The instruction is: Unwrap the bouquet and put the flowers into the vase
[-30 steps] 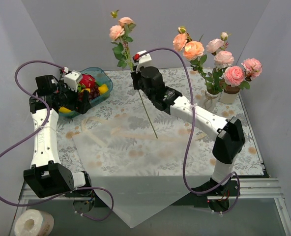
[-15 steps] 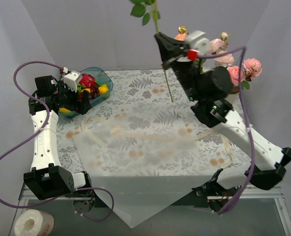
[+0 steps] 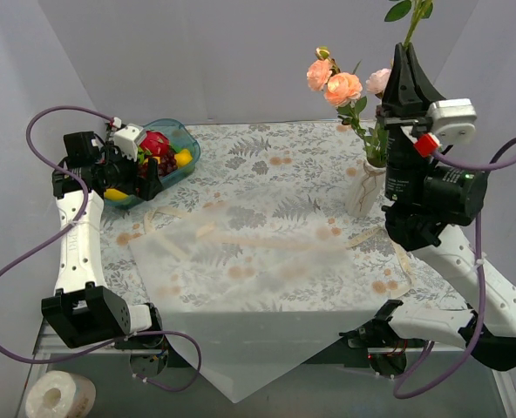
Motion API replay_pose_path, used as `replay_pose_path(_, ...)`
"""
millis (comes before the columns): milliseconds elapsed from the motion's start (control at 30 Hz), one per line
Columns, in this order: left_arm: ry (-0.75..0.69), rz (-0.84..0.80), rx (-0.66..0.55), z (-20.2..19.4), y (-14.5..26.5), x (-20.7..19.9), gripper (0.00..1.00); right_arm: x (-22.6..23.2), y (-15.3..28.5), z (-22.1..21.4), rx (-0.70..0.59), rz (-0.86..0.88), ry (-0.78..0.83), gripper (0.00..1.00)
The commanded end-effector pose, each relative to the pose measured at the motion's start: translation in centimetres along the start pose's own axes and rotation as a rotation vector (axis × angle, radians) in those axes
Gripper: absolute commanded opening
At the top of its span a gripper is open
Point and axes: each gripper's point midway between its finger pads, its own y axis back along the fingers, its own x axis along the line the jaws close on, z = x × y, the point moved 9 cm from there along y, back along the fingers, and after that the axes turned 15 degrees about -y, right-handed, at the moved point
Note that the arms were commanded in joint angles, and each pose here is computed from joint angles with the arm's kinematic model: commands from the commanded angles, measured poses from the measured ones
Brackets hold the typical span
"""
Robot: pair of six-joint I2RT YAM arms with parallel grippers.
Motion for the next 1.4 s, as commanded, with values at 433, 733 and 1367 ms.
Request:
replay_pose_path(433,-0.029,-0.002,-0.033,0.9,-0.3,0.8,0.98,-5.8,0.8,-6.9,0.035,-0.155,0.105,0.01)
replay_pose_path(733,-0.031,-0.006,-0.023,1.0,-0.8,1.4,0.98,-6.7,0.8,-8.1,-0.022,-0.151,0.098,0.01)
replay_pose_path(1367,-0.014,-0.024,0.028,0.5,-2.1,2.5,0.98,-7.3,2.2,-12.2,-0.017,-0.140,0.124,0.01)
